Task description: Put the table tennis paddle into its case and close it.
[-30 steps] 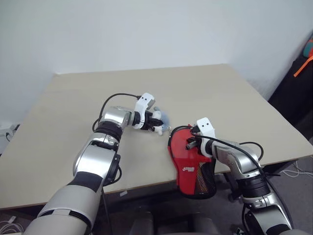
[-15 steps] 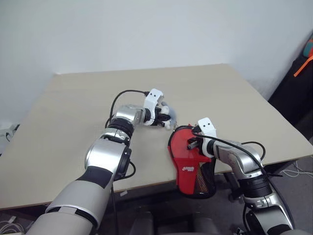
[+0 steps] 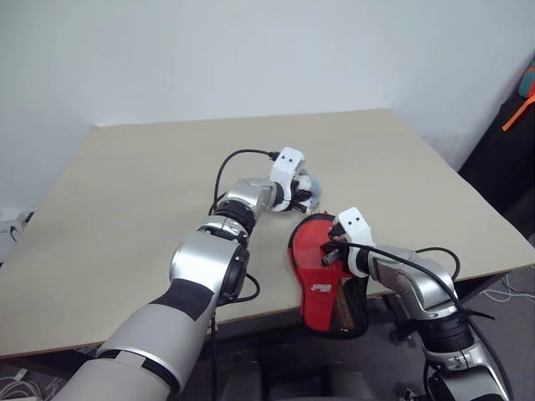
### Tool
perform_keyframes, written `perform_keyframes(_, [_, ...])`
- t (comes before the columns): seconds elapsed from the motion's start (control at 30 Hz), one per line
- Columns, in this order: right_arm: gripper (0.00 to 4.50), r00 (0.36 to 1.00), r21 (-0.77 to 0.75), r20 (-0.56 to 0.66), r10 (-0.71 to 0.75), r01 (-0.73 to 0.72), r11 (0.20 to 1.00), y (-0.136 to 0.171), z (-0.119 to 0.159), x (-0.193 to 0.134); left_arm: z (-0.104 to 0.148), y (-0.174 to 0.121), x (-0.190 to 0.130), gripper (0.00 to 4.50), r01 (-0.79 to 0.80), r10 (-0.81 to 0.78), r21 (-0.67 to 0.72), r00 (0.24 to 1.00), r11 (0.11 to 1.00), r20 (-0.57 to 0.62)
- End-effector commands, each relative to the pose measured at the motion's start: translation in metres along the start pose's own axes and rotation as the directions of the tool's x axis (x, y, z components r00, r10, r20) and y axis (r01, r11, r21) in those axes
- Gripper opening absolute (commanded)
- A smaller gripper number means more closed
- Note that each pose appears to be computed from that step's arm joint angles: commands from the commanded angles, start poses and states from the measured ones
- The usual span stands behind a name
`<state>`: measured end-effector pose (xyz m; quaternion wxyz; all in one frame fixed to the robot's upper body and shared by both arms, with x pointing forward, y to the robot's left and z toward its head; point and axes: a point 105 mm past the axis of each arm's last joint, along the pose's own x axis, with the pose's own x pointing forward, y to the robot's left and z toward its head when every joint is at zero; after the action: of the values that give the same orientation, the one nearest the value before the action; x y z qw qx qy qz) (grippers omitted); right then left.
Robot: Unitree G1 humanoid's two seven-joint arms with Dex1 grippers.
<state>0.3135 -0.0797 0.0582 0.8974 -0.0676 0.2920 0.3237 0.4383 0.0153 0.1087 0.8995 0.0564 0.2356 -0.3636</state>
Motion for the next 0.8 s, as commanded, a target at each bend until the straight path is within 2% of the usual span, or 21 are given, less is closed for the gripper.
perform_keyframes(0.03, [0.07, 0.99, -0.003, -0.111, 0.087, -0.088, 0.996, 0.02, -0.028, 0.004, 0.064, -0.016, -0.005, 0.52, 0.006, -0.027, 0.119, 0.984, 0.993, 0.177])
perform_keyframes(0.3, [0.07, 0.984, 0.043, -0.171, 0.055, -0.048, 0.998, 0.014, -0.041, 0.005, 0.06, -0.023, 0.0, 0.52, 0.009, -0.033, 0.144, 0.985, 0.99, 0.168])
perform_keyframes(0.5, [0.07, 0.983, 0.052, -0.178, 0.048, -0.04, 0.998, 0.014, -0.04, 0.006, 0.07, -0.018, -0.004, 0.52, -0.032, -0.001, 0.148, 0.976, 0.988, 0.219])
perform_keyframes(0.67, [0.07, 0.982, 0.042, -0.187, 0.038, -0.03, 0.999, 0.012, -0.04, 0.011, 0.078, -0.031, -0.001, 0.52, -0.002, -0.038, 0.155, 0.965, 0.988, 0.259])
perform_keyframes(0.8, [0.07, 0.981, 0.038, -0.189, 0.039, -0.032, 0.999, 0.015, -0.041, 0.012, 0.076, -0.05, 0.008, 0.52, 0.036, -0.086, 0.192, 0.963, 0.981, 0.257])
